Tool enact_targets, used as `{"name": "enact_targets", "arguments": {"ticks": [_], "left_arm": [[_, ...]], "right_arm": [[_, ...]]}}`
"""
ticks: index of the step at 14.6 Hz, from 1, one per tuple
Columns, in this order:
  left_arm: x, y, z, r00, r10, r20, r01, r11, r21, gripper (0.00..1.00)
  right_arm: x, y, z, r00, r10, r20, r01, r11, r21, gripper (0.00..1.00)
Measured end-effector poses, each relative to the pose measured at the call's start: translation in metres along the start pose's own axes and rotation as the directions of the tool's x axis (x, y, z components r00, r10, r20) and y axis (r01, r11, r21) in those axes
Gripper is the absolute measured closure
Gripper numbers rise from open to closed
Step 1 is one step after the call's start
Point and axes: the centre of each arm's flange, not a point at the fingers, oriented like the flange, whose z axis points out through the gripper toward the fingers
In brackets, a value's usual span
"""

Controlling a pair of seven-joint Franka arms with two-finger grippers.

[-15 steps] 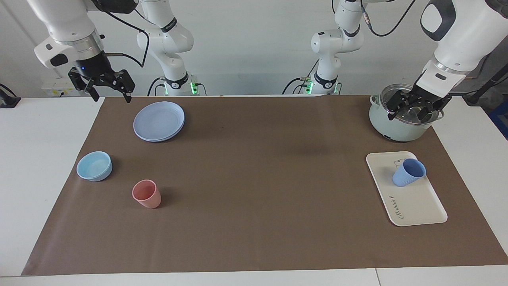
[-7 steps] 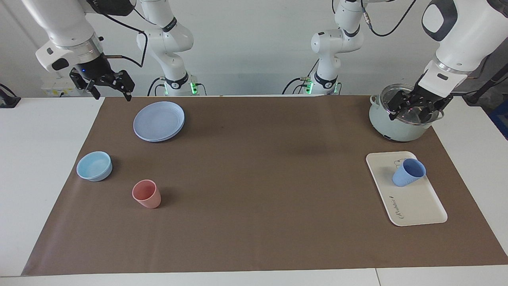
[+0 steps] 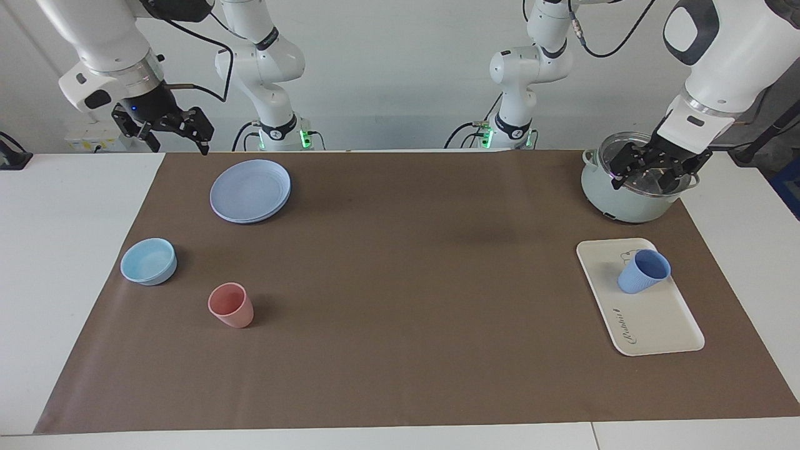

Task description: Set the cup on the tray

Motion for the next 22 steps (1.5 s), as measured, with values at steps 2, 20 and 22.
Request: {"name": "enact_targets", "arguments": {"ticks": [2,20,22], "left_arm": [[0.000,0.000,0.000,1.000,0.000,0.000,0.000,1.000,0.000,0.00],[-0.002,0.007,-0.001,1.000,0.014,0.000,-0.014,1.000,-0.001,0.00],[-0.003,0.015,-0.004,1.000,0.027,-0.006,-0.027,1.000,-0.001,0.00]], "right_arm": [[0.000,0.005,0.000,1.000,0.011,0.000,-0.011,1.000,0.000,0.00],[0.000,-0.003,0.000,1.000,-0.004,0.000,0.004,1.000,-0.003,0.00],[0.000,-0.003,0.000,1.000,-0.004,0.000,0.004,1.000,-0.003,0.00]]}}
